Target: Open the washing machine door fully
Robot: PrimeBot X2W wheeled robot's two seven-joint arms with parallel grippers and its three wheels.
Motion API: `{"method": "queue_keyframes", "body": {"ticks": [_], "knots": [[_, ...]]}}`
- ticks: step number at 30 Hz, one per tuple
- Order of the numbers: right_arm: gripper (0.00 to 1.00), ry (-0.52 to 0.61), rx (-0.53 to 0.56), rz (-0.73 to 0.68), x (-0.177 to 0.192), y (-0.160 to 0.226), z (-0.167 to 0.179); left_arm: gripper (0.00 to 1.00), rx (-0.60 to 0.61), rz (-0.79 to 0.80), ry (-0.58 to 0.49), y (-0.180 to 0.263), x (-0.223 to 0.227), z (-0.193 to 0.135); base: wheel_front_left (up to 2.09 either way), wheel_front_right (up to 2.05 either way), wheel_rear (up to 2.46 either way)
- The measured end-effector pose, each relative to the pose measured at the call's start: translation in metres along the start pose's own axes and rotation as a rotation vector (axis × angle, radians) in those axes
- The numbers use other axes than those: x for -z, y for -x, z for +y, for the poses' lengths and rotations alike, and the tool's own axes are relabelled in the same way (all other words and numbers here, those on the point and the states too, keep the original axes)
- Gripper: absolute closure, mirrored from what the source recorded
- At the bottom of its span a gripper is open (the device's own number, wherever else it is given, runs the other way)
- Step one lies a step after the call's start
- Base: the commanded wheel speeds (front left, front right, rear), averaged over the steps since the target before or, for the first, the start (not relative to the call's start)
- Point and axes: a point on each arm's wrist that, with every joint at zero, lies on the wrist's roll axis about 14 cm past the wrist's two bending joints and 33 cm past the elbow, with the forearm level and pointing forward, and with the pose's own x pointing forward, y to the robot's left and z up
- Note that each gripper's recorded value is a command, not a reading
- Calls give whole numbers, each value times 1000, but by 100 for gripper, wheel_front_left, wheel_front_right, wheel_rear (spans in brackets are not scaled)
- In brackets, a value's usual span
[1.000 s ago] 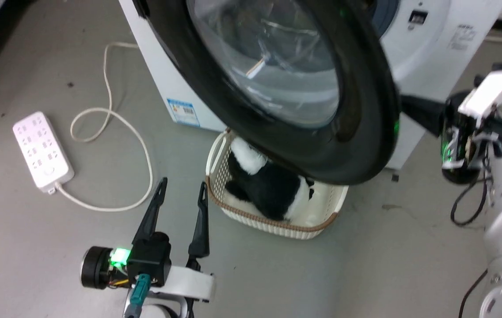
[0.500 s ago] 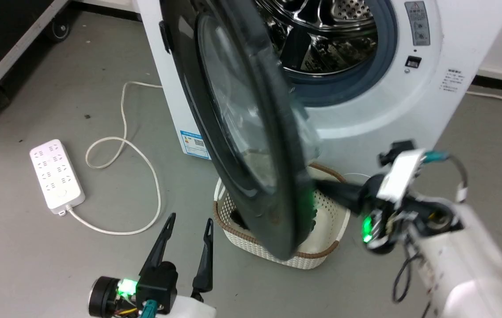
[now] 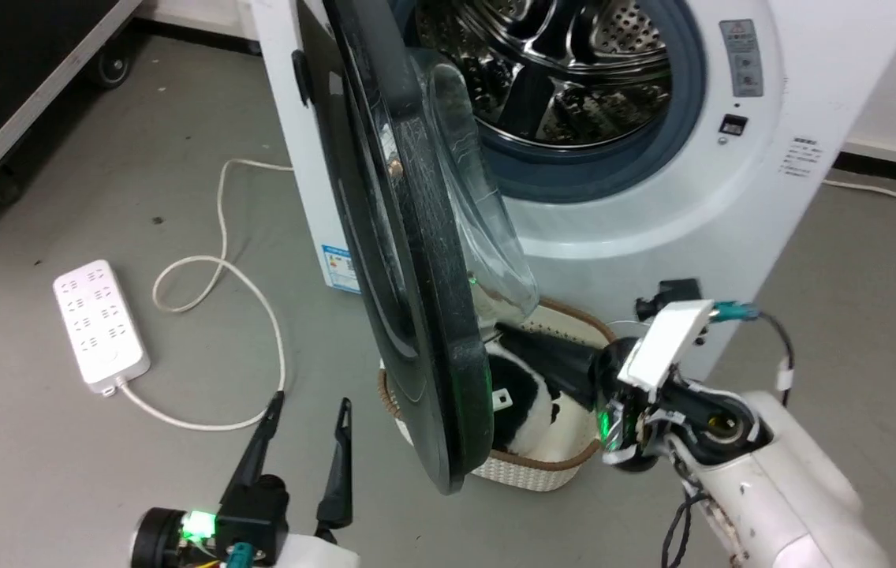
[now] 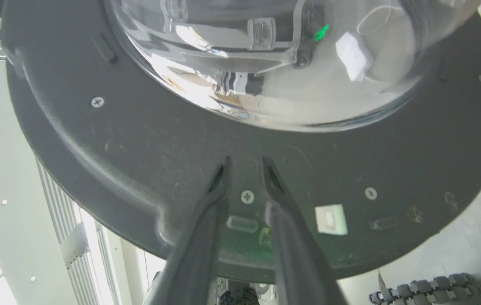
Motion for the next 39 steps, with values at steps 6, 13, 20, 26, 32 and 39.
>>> {"method": "queue_keyframes", "body": {"ticks": [6,13,20,26,32,39], "knots": [[0,357,58,-317,-62,47,26,0,7,-31,14,-2,-8,2,0,0,0],[0,871,174,-708,-96,148,46,0,38,-68,37,-5,-18,-7,0,0,0],[0,1321,401,-944,-101,243,45,0,82,-87,52,-17,-24,-21,0,0,0],[0,1403,576,-1073,-67,279,26,0,118,-64,55,-20,-16,-31,0,0,0],[0,1362,711,-1079,-38,290,-4,0,143,-42,55,-21,-9,-36,0,0,0],[0,1328,746,-1055,-28,289,-19,0,151,-19,55,-19,-2,-37,0,0,0]]}}
